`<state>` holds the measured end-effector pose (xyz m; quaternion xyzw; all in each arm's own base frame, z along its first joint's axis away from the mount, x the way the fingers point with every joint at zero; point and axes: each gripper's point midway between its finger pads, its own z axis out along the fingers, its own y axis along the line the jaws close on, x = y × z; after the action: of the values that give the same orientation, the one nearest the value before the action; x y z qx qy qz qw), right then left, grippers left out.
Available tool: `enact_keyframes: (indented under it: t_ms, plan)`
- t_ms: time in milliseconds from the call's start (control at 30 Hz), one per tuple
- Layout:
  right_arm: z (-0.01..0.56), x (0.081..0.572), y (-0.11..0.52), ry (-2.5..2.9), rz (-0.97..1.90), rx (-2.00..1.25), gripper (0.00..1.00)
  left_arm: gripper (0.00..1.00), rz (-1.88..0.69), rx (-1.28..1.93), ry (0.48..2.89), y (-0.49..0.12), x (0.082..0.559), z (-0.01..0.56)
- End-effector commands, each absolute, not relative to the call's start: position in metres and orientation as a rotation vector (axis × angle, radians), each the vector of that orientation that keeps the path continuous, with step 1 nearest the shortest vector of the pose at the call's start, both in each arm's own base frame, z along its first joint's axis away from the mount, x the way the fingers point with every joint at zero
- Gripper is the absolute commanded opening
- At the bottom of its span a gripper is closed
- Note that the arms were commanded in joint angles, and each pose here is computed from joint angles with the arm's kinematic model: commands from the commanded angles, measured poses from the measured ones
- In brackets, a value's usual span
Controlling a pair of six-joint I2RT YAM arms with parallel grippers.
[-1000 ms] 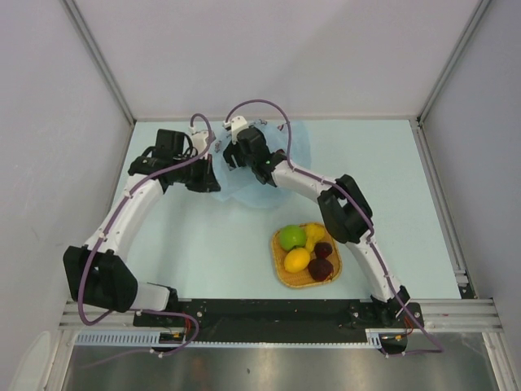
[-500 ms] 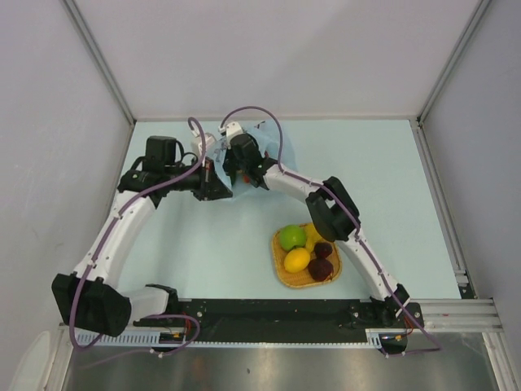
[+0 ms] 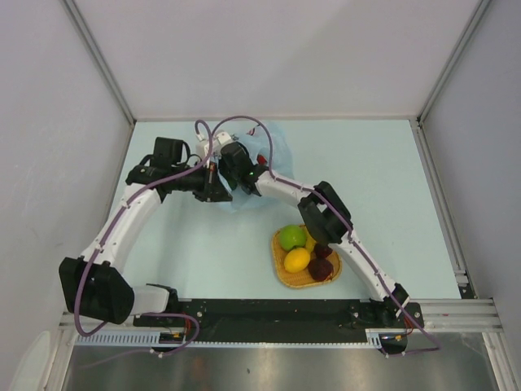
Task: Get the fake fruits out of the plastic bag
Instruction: Take out the fake fruit from the plastic bag.
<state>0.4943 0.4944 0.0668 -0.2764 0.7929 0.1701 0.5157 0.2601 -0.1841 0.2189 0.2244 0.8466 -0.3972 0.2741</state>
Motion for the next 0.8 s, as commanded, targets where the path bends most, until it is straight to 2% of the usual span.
enact_keyframes:
  t_ms: [0, 67, 233, 300, 333, 433, 600, 633, 667, 733, 767]
  plan:
    - [0.058, 0.484, 0.487, 1.980, 0.372, -0.644, 0.95, 0.00, -1.023, 0.603, 2.249, -0.180, 0.272, 0.225]
    - [0.045, 0.475, 0.478, 2.029, 0.352, -0.646, 0.98, 0.00, -1.011, 0.595, 2.241, -0.178, 0.276, 0.227]
    - [0.046, 0.471, 0.468, 2.043, 0.305, -0.634, 0.96, 0.00, -1.022, 0.581, 2.220, -0.177, 0.282, 0.230]
    - [0.049, 0.470, 0.470, 2.021, 0.311, -0.678, 0.83, 0.00, -1.035, 0.559, 2.220, -0.178, 0.284, 0.230]
    - [0.058, 0.471, 0.473, 1.996, 0.333, -0.688, 0.72, 0.00, -1.040, 0.555, 2.225, -0.179, 0.284, 0.229]
    - [0.089, 0.477, 0.476, 1.925, 0.372, -0.711, 0.61, 0.00, -1.046, 0.548, 2.227, -0.179, 0.287, 0.226]
    - [0.164, 0.472, 0.471, 1.835, 0.506, -0.729, 0.51, 0.00, -1.043, 0.525, 2.228, -0.178, 0.293, 0.220]
    - [0.165, 0.471, 0.463, 1.845, 0.511, -0.733, 0.50, 0.00, -1.035, 0.522, 2.211, -0.178, 0.298, 0.221]
    - [0.194, 0.464, 0.461, 1.807, 0.552, -0.739, 0.51, 0.00, -1.013, 0.508, 2.207, -0.177, 0.302, 0.221]
    - [0.196, 0.446, 0.453, 1.834, 0.586, -0.790, 0.49, 0.00, -0.988, 0.472, 2.184, -0.173, 0.312, 0.224]
    - [0.222, 0.438, 0.445, 1.798, 0.598, -0.788, 0.48, 0.00, -0.967, 0.454, 2.173, -0.170, 0.317, 0.227]
